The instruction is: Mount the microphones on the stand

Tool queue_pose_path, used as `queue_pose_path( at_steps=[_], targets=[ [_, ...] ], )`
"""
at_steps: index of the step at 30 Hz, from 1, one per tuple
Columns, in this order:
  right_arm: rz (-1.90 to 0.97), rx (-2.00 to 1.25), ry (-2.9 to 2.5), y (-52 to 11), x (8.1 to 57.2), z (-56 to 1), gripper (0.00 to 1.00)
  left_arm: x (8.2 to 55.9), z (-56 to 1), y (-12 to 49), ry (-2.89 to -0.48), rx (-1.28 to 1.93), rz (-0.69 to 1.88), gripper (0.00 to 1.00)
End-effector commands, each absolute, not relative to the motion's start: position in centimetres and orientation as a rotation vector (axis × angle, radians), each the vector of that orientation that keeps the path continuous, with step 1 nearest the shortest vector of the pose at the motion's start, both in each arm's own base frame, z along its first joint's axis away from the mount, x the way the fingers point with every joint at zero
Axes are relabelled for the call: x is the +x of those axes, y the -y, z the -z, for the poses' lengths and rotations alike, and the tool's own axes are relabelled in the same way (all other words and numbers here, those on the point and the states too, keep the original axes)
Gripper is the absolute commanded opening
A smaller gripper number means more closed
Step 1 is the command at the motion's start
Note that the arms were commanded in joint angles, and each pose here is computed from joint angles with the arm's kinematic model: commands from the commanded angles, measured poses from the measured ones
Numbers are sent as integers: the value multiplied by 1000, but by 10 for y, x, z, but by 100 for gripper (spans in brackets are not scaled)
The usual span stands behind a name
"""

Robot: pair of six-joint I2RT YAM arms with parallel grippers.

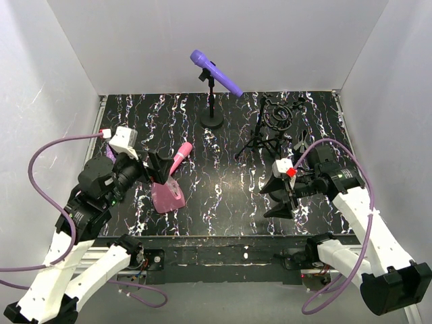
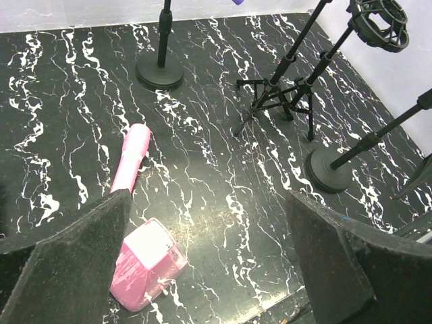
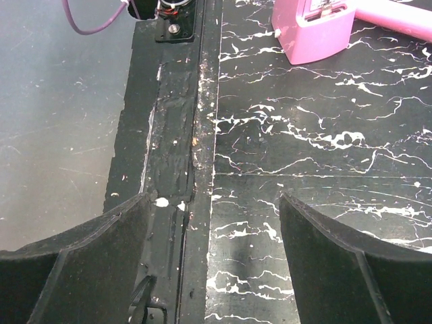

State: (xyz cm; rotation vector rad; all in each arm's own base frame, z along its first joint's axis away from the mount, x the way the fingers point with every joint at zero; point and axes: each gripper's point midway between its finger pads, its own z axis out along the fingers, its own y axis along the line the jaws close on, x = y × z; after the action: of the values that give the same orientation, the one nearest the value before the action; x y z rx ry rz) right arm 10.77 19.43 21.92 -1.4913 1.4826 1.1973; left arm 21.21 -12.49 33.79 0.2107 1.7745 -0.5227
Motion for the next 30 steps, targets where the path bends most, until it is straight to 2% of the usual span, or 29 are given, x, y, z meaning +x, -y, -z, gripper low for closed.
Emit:
queue_pose_path(
  at_steps=[1,8,17,27,30],
  targets=[
    [-1189,-1505,-1424,-197,112,-220,83,218,-348,119,-1767,210,472,98],
    [-1194,-1514,-1437,-196,112,-213,83,227,-356,117,-1749,187,444,98],
    [-1184,-1528,-1446,-194,111,-212,83,262,-359,116,-1802,145,325,98],
    [-1191,-1534,-1449,-194,109,-213,82,299,-344,80,-1860,-5,156,98],
    [-1198,-1533,-1449,-194,107,-214,82,314,-328,52,-1895,-62,80,98]
  ],
)
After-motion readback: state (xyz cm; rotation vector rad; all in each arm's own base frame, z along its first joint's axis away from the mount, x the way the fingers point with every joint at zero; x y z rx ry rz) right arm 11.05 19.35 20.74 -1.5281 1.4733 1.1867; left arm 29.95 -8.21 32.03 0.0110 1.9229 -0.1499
